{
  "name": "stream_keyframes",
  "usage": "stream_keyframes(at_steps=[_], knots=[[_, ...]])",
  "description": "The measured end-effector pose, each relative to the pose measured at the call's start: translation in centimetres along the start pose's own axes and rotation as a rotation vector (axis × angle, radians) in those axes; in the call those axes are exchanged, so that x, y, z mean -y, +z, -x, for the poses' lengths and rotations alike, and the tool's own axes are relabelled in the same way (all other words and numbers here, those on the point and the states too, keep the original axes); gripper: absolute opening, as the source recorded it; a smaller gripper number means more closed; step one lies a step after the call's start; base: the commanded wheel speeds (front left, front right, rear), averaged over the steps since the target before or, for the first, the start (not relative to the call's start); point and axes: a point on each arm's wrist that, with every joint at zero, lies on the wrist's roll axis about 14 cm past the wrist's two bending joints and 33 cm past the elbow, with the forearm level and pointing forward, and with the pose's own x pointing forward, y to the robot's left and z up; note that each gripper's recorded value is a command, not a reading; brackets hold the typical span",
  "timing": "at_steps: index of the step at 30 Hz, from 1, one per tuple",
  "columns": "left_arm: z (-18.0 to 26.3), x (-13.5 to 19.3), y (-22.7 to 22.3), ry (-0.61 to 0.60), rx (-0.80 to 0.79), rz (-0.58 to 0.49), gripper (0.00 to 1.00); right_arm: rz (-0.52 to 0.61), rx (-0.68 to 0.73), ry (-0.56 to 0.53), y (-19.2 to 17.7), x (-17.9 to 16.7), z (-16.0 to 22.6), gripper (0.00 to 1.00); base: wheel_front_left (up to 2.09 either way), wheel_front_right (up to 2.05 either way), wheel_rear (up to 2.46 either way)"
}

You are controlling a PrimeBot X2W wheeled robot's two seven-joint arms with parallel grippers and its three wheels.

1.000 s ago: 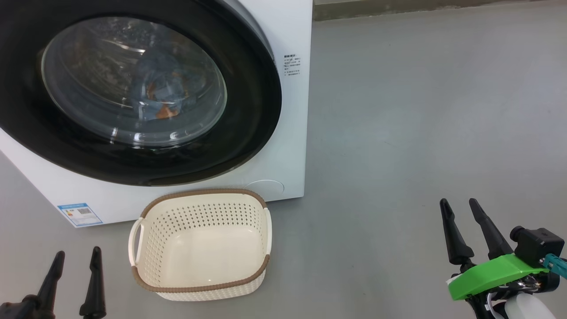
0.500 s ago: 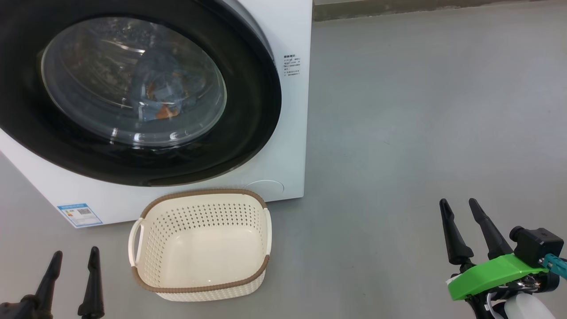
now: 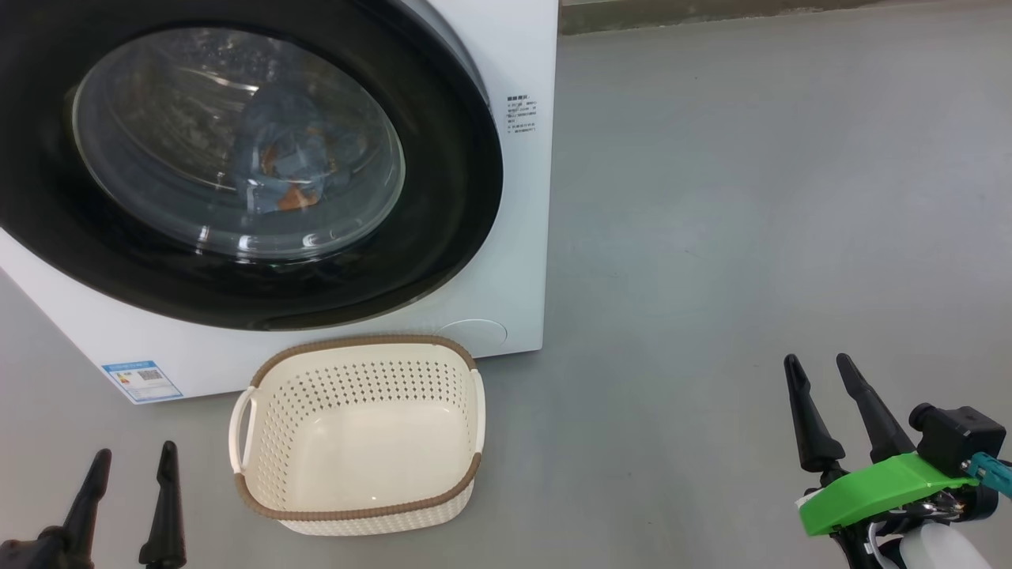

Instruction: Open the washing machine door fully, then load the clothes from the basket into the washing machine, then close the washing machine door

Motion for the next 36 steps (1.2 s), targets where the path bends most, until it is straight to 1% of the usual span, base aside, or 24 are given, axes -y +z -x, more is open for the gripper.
stream_keyframes(at_steps=[1,2,6,8,11,21,25,36], knots=[[0.0,0.0,0.0,0.000,0.000,-0.001,1.00,0.000,0.000,0.000,0.0,0.0,0.0,1.00,0.00,0.00,0.00],[0.1,0.1,-0.4,0.002,-0.011,0.006,0.00,-0.004,-0.011,-0.003,-0.4,0.0,0.1,0.00,0.00,0.00,0.00],[0.7,1.2,-2.5,0.006,-0.063,0.052,0.00,-0.035,-0.090,-0.024,-3.3,-0.1,1.5,0.00,0.00,0.00,0.00],[1.0,1.3,-3.1,0.012,-0.082,0.073,0.00,-0.051,-0.111,-0.034,-3.9,-0.1,1.8,0.00,0.00,0.00,0.00],[1.1,1.1,-3.1,0.024,-0.085,0.103,0.00,-0.065,-0.112,-0.037,-3.9,0.0,1.8,0.00,0.00,0.00,0.00],[1.3,0.8,-3.3,0.058,-0.095,0.202,0.00,-0.176,-0.109,-0.072,-3.8,0.3,1.6,0.00,0.00,0.00,0.00],[1.3,0.7,-3.3,0.071,-0.096,0.248,0.00,-0.199,-0.111,-0.076,-3.7,0.3,1.5,0.00,0.00,0.00,0.00],[1.4,0.6,-3.4,0.100,-0.097,0.363,0.00,-0.314,-0.106,-0.104,-3.5,0.6,1.3,0.00,0.00,0.00,0.00]])
